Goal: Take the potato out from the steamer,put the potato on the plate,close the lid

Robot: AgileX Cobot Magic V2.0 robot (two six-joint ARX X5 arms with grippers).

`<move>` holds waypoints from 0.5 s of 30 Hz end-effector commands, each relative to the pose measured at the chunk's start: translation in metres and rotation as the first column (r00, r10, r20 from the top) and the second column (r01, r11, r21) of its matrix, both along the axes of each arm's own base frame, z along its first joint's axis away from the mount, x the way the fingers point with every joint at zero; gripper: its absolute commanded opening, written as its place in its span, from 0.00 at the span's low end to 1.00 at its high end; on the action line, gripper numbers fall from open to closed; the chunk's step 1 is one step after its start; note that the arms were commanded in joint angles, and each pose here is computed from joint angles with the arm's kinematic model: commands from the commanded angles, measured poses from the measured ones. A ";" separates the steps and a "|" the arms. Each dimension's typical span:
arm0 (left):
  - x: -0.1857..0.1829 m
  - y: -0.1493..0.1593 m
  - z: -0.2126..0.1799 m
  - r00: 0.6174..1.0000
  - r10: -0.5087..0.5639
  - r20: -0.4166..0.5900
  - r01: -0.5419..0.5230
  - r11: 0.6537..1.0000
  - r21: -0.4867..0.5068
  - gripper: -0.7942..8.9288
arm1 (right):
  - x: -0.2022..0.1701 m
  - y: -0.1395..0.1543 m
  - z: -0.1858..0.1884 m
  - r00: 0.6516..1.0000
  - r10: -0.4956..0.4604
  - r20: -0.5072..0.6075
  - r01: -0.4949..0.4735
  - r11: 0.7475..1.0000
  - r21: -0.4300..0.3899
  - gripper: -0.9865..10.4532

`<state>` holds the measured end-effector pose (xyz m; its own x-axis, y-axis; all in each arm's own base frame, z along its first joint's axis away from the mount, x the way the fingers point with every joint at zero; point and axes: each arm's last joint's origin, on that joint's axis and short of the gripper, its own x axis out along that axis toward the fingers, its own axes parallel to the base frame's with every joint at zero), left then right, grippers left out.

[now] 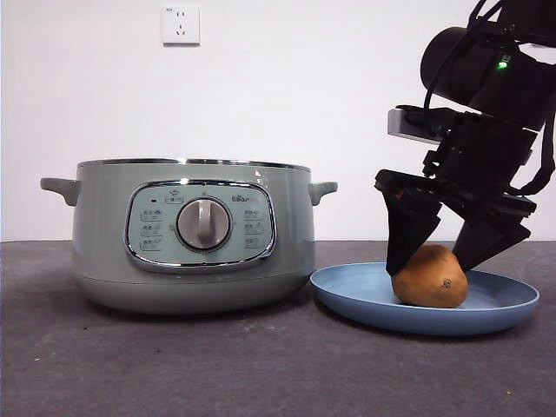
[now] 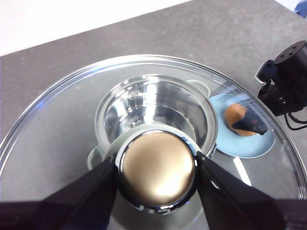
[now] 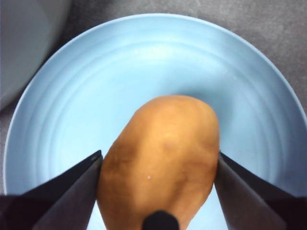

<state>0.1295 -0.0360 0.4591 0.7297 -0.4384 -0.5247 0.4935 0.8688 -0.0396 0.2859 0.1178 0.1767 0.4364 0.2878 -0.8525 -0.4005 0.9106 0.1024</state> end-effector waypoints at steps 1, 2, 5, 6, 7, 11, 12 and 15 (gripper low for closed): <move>0.008 -0.003 0.005 0.998 -0.043 0.044 0.044 0.999 -0.017 0.07 | -0.002 -0.001 -0.003 1.000 -0.016 -0.024 0.016 1.000 0.001 0.58; 0.012 -0.005 0.005 0.998 -0.049 0.040 0.049 0.999 -0.015 0.07 | -0.002 -0.001 -0.003 0.999 -0.021 -0.028 0.021 1.000 0.002 0.63; 0.026 -0.011 0.002 0.997 -0.071 0.032 0.071 0.997 -0.006 0.07 | -0.003 -0.001 -0.002 0.999 -0.022 -0.027 0.022 1.000 0.002 0.65; 0.030 -0.013 0.000 0.997 -0.078 0.028 0.078 0.997 -0.005 0.07 | -0.003 -0.001 0.000 1.000 -0.022 -0.023 0.022 1.000 0.003 0.65; 0.035 -0.016 -0.001 0.996 -0.087 0.022 0.087 0.996 -0.004 0.07 | -0.003 -0.002 0.002 1.000 -0.022 -0.015 0.022 1.000 0.005 0.65; 0.057 -0.029 -0.008 0.992 -0.124 0.008 0.124 0.992 0.001 0.07 | -0.004 -0.002 0.020 0.999 -0.027 0.041 0.026 0.999 0.031 0.65; 0.062 -0.032 -0.009 0.991 -0.133 0.007 0.133 0.991 0.003 0.07 | -0.006 -0.003 0.025 0.998 -0.028 0.057 0.026 0.999 0.039 0.65; 0.080 -0.043 -0.016 0.988 -0.156 0.002 0.156 0.988 0.006 0.07 | -0.013 -0.006 0.046 0.993 -0.033 0.114 0.025 0.998 0.063 0.64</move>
<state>0.2069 -0.0758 0.4359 0.6319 -0.5197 -0.5750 0.6014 0.7968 -0.0592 0.2743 0.1126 0.2154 0.5233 0.3195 -0.7899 -0.3927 0.9131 0.1092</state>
